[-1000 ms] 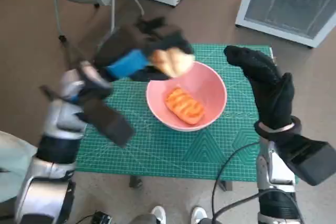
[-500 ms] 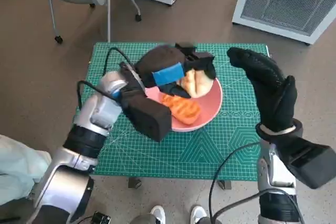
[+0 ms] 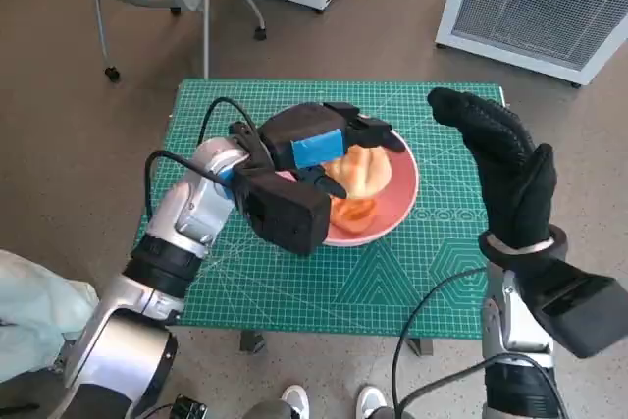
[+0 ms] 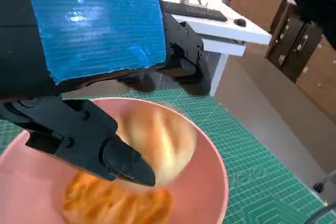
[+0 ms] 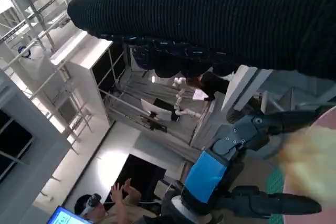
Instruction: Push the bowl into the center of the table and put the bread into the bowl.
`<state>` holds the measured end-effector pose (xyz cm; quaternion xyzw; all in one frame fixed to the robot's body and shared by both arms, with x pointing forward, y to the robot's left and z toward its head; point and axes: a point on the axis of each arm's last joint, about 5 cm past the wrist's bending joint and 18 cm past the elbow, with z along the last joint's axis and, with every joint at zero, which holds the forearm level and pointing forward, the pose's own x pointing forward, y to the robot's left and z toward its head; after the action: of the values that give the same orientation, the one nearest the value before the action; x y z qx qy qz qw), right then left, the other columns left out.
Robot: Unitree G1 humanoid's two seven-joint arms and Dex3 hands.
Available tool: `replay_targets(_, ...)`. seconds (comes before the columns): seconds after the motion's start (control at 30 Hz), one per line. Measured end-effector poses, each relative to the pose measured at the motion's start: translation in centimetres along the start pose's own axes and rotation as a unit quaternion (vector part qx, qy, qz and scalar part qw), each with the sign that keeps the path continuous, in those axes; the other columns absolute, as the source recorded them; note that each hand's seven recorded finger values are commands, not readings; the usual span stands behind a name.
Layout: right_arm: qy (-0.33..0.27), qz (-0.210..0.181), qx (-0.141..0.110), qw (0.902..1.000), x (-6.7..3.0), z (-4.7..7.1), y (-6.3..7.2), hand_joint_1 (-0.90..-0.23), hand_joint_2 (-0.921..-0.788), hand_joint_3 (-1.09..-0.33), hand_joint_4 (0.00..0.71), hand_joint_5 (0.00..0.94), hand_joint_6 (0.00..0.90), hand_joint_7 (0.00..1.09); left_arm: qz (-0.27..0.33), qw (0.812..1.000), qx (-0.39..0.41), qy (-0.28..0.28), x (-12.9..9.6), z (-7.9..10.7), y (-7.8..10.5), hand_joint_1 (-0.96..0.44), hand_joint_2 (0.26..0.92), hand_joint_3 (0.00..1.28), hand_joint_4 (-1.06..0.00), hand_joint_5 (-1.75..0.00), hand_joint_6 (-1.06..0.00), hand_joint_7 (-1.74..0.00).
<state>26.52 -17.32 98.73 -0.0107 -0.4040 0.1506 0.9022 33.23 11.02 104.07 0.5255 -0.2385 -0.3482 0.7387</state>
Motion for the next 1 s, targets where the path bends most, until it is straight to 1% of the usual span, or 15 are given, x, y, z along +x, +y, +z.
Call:
replay_targets(0.23,-0.002,-0.003,-0.002,1.0,0.03,0.1,0.0,-0.758,-0.921,-0.753,0.125,0.002,-0.001,0.54,0.016,1.0,0.0,-0.006,-0.6,-0.2,-0.1,-0.47,0.847,0.0,-0.02,0.0,-0.23,-0.01)
replay_targets(0.37,-0.002,-0.003,-0.002,1.0,0.03,0.1,0.0,-0.759,-0.921,-0.751,0.127,0.003,-0.001,0.54,0.022,0.999,-0.021,-0.012,-1.2,-0.4,-0.3,-0.5,0.842,0.0,0.0,0.0,-0.22,0.0)
replay_targets(0.53,-0.003,-0.004,-0.003,1.0,0.04,0.1,0.0,-0.758,-0.921,-0.748,0.129,0.003,-0.001,0.53,0.032,0.997,-0.058,-0.025,-2.2,-0.8,0.3,-0.52,0.843,0.0,0.0,0.0,-0.21,0.0)
replay_targets(0.63,-0.003,-0.005,-0.004,1.0,0.05,0.1,-0.1,-0.754,-0.921,-0.747,0.13,0.004,-0.001,0.53,0.052,0.994,-0.09,-0.039,-3.1,-1.1,1.0,-0.51,0.85,0.0,0.0,0.0,-0.21,0.0)
replay_targets(0.73,-0.005,-0.006,-0.005,1.0,0.14,0.2,-0.2,-0.752,-0.921,-0.747,0.13,0.004,-0.001,0.52,0.079,0.987,-0.124,-0.058,-3.8,-1.4,1.6,-0.49,0.855,0.01,0.0,0.0,-0.21,0.0)
replay_targets(0.83,-0.006,-0.006,-0.006,0.9999,0.29,0.2,-0.3,-0.746,-0.921,-0.746,0.132,0.004,-0.001,0.53,0.12,0.977,-0.155,-0.082,-4.4,-1.7,2.0,-0.49,0.875,0.01,-0.02,-0.01,-0.23,-0.01)
replay_targets(0.93,-0.007,-0.008,-0.008,0.9999,0.51,0.4,-0.4,-0.74,-0.921,-0.747,0.133,0.004,0.001,0.53,0.178,0.958,-0.188,-0.12,-4.9,-1.9,2.1,-0.55,0.903,0.04,-0.05,-0.02,-0.26,-0.03)
replay_targets(0.97,-0.007,-0.008,-0.008,0.9999,0.59,0.4,-0.5,-0.738,-0.921,-0.748,0.133,0.004,0.003,0.53,0.196,0.951,-0.2,-0.13,-5.0,-2.0,2.0,-0.58,0.909,0.08,-0.06,-0.02,-0.26,-0.03)
replay_targets(1.0,-0.008,-0.008,-0.009,0.9999,0.73,0.5,-0.5,-0.737,-0.921,-0.748,0.134,0.004,0.003,0.53,0.219,0.94,-0.217,-0.144,-5.0,-2.1,1.9,-0.59,0.912,0.09,-0.06,-0.02,-0.27,-0.03)
